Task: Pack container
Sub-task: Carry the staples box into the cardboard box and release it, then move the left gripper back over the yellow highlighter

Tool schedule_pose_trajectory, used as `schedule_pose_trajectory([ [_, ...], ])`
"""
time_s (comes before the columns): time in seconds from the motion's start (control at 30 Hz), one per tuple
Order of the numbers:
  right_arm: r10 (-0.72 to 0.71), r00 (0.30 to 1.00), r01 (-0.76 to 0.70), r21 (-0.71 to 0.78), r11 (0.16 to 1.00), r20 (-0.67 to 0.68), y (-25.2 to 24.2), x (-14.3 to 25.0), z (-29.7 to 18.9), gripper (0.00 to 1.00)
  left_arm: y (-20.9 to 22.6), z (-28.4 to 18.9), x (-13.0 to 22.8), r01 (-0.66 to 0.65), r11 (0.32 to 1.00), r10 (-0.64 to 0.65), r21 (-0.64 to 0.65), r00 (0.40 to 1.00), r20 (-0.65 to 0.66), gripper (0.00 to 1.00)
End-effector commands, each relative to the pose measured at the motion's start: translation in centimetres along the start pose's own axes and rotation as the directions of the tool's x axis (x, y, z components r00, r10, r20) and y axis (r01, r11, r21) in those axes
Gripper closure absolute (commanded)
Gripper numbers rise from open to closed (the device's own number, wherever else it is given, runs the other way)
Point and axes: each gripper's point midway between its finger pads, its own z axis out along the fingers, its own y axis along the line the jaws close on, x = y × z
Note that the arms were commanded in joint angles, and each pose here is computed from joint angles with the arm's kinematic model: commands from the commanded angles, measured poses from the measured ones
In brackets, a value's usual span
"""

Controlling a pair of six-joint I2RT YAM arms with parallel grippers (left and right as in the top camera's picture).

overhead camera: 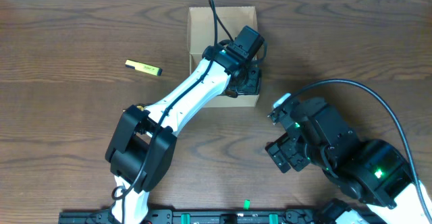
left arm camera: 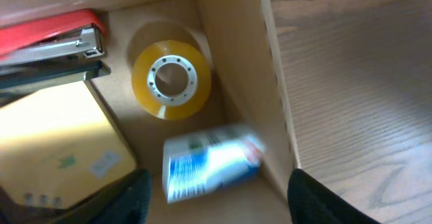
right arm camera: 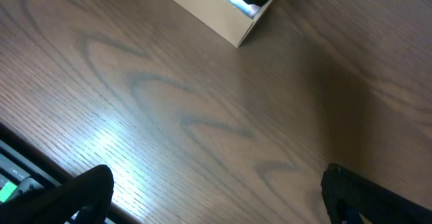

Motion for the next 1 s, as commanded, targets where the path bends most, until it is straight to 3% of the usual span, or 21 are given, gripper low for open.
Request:
schedule_pose_trajectory([
  [0.0, -0.009, 1.0, 0.009, 0.005, 1.0, -0.004, -0.1, 0.1, 0.0, 0.01, -0.5, -0.2, -0.2, -0.007, 1.0, 0.007, 0.014, 1.0, 0.004, 0.28],
  [0.27, -0.009, 1.0, 0.009, 0.005, 1.0, -0.004, -0.1, 0.1, 0.0, 0.01, 0.1, -0.8, -0.8, -0.003, 1.0, 0.003, 0.003, 1.0, 0.026, 0.28],
  [0.47, -0.009, 1.0, 0.009, 0.005, 1.0, -0.004, -0.1, 0.1, 0.0, 0.01, 1.9, -6.1, -3.8, 0.0, 0.999, 0.005, -0.032, 0.987, 0.161, 0.28],
  [0.77, -0.009, 1.0, 0.009, 0.005, 1.0, -0.004, -0.1, 0.1, 0.0, 0.01, 8.3, -17.8, -5.2, 0.137, 0.958, -0.023, -0.253, 0.914, 0.406, 0.22],
  [0.97, -0.008, 1.0, 0.008, 0.005, 1.0, -0.004, -0.1, 0.1, 0.0, 0.01, 14.5, -19.9, -3.7, 0.287, 0.897, -0.142, -0.336, 0.907, 0.397, 0.2],
])
